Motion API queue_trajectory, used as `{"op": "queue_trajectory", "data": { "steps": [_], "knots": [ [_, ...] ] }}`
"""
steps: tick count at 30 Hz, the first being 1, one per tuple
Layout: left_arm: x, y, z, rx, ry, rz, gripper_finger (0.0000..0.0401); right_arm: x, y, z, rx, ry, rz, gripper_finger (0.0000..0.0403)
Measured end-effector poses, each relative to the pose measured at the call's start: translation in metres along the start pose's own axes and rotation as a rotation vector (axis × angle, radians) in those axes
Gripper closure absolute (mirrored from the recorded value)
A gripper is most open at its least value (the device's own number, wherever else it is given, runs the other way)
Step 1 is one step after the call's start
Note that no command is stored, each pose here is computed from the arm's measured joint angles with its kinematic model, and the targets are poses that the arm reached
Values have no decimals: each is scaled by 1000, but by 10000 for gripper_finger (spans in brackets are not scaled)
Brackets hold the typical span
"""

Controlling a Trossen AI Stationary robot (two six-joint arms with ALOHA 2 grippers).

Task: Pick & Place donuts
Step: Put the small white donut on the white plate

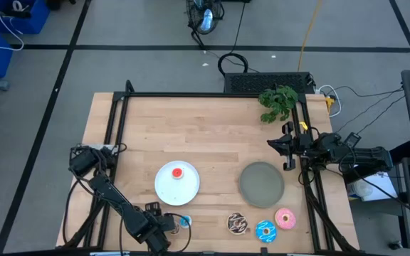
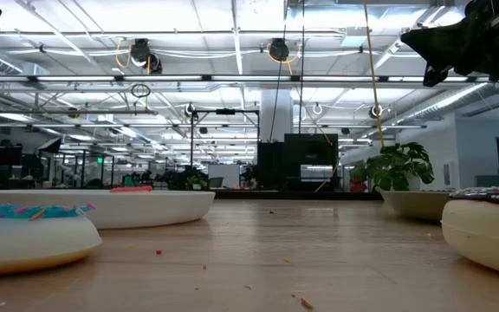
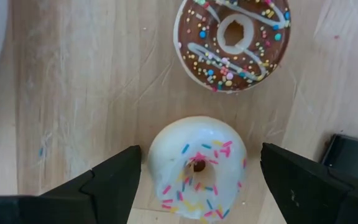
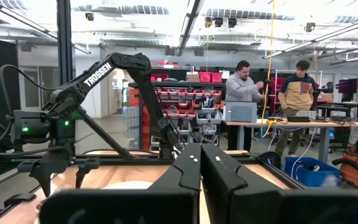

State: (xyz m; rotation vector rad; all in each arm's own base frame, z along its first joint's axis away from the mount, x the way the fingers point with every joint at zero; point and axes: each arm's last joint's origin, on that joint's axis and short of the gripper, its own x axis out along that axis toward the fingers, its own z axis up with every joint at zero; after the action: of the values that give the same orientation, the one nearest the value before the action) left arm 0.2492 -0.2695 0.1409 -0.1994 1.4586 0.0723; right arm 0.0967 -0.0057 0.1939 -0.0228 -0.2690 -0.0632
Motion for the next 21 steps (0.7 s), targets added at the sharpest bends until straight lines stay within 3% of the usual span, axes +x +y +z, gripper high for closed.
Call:
{"op": "queue_trajectory", "data": {
  "steps": [21],
  "knots": [
    [1,0,0,19,7,-1,73,0,0,0,0,0,0,403]
  ]
}}
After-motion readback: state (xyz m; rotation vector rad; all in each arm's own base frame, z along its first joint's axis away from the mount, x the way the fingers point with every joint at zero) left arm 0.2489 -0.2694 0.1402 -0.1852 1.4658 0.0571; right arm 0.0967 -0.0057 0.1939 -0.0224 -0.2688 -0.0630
